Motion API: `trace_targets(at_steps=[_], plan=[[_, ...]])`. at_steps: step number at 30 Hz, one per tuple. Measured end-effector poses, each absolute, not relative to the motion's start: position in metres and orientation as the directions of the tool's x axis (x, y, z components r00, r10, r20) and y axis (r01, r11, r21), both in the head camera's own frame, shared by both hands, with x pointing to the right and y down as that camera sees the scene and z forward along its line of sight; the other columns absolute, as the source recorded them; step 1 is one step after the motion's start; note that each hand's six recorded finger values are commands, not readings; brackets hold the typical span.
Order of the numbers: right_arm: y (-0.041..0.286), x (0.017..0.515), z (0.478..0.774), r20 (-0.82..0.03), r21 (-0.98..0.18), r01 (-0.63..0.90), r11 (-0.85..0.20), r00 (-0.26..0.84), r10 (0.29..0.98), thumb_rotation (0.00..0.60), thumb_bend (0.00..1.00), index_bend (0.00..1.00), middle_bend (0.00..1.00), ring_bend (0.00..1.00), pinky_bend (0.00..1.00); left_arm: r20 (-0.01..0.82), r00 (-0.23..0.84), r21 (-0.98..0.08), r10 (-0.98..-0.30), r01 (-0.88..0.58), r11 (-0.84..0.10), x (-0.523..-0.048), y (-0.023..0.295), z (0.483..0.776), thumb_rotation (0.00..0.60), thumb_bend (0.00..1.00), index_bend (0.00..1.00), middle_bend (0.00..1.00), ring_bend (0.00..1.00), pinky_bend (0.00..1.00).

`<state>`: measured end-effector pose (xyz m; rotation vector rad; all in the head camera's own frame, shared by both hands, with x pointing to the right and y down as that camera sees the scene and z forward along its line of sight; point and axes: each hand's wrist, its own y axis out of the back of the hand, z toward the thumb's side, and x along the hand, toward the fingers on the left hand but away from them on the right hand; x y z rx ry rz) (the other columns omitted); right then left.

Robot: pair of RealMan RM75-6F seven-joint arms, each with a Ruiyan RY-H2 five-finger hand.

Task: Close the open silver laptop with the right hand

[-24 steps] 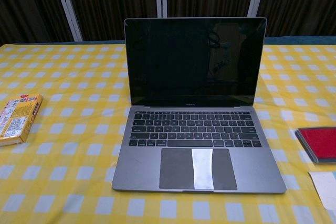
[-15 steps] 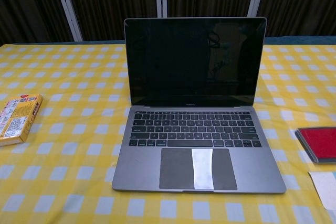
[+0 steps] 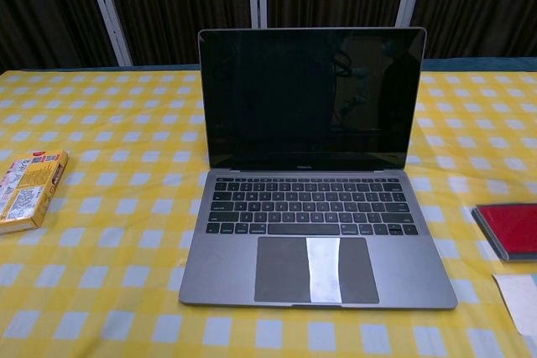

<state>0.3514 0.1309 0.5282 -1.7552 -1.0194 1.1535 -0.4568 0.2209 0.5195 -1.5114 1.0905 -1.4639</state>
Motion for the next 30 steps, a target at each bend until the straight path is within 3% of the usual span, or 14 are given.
trace_targets(at_steps=[5, 8, 12, 16, 21, 30], plan=[[0.082, 0.311, 0.538, -0.343, -0.871, 0.216, -0.442, 0.377, 0.860, 0.600, 0.86, 0.01, 0.00, 0.00, 0.00, 0.366, -0.022, -0.929, -0.930, -0.066, -0.364, -0.457, 0.218, 0.527, 0.600, 0.00, 0.00, 0.00, 0.00, 0.00], [0.061, 0.289, 0.545, -0.382, -0.831, 0.232, -0.505, 0.423, 0.822, 0.600, 0.99, 0.01, 0.00, 0.00, 0.00, 0.372, -0.027, -0.927, -0.928, -0.060, -0.370, -0.457, 0.215, 0.530, 0.600, 0.00, 0.00, 0.00, 0.00, 0.00], [0.038, 0.262, 0.553, -0.439, -0.779, 0.232, -0.583, 0.462, 0.770, 0.600, 1.00, 0.04, 0.00, 0.00, 0.00, 0.379, -0.039, -0.924, -0.924, -0.056, -0.377, -0.458, 0.212, 0.535, 0.600, 0.00, 0.00, 0.00, 0.00, 0.00], [0.017, 0.238, 0.559, -0.483, -0.730, 0.245, -0.638, 0.475, 0.735, 0.600, 1.00, 0.13, 0.09, 0.00, 0.00, 0.390, -0.055, -0.921, -0.919, -0.055, -0.387, -0.462, 0.210, 0.539, 0.600, 0.00, 0.00, 0.00, 0.00, 0.00], [0.004, 0.218, 0.571, -0.522, -0.681, 0.271, -0.680, 0.473, 0.710, 0.600, 1.00, 0.14, 0.11, 0.01, 0.01, 0.406, -0.067, -0.913, -0.911, -0.054, -0.403, -0.464, 0.207, 0.544, 0.600, 0.00, 0.00, 0.00, 0.00, 0.00], [-0.006, 0.198, 0.603, -0.586, -0.640, 0.265, -0.722, 0.439, 0.681, 0.600, 1.00, 0.16, 0.18, 0.09, 0.14, 0.419, -0.082, -0.908, -0.904, -0.048, -0.416, -0.467, 0.206, 0.549, 0.600, 0.00, 0.00, 0.00, 0.00, 0.00]])
